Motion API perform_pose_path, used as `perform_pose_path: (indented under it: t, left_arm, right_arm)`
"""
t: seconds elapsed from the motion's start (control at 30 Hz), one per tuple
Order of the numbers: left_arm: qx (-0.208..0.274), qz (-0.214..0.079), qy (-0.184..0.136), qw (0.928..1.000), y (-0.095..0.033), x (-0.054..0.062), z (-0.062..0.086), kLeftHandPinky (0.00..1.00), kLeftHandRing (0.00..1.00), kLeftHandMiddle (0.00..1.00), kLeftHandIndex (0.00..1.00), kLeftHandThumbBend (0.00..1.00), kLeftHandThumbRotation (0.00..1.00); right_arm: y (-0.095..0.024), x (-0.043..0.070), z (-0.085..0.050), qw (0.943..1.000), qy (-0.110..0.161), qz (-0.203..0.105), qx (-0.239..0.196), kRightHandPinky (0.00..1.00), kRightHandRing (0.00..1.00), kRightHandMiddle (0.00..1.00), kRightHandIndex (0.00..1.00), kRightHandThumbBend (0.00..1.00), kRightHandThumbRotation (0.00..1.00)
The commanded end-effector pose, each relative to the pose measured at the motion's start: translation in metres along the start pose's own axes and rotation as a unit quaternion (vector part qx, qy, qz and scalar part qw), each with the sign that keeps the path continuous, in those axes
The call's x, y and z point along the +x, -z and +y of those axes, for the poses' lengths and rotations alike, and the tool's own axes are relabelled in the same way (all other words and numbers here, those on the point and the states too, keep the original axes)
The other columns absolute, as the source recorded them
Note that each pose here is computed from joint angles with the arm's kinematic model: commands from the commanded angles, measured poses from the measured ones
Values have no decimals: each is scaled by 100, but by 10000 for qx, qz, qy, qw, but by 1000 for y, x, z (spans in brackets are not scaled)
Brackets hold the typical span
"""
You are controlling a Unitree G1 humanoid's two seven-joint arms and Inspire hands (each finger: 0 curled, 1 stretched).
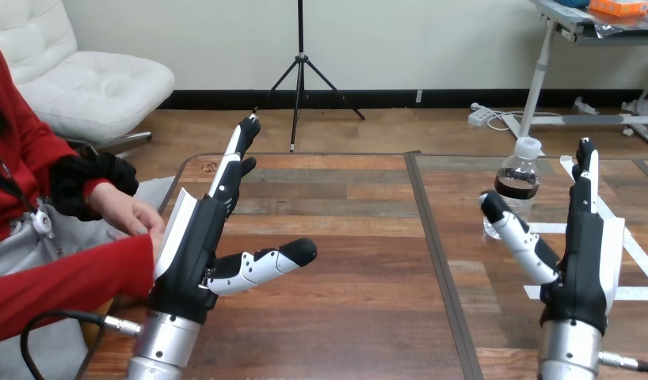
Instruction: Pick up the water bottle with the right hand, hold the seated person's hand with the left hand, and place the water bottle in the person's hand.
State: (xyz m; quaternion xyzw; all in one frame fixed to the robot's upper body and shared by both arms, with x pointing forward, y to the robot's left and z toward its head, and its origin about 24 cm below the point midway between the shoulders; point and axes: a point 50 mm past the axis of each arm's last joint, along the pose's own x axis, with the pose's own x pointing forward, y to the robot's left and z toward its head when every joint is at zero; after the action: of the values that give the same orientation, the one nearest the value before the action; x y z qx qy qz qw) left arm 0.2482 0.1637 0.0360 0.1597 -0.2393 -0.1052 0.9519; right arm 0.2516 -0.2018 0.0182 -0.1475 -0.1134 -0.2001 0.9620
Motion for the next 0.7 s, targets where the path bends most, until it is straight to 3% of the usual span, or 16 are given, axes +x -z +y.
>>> perform_pose_path:
  t: [0.0,0.67]
  left_arm:
    - [261,-437,-2,9987,-15,19,9,94,100,100,100,100,64]
    - [680,-194,95,9975,-18,27,10,97,100,100,100,100,66]
  right_arm:
    - [-14,30,4,9995,45,-312,64,100,100,100,100,100,64]
    - [-14,54,16,9999,-1,-108,122,100,100,100,100,100,64]
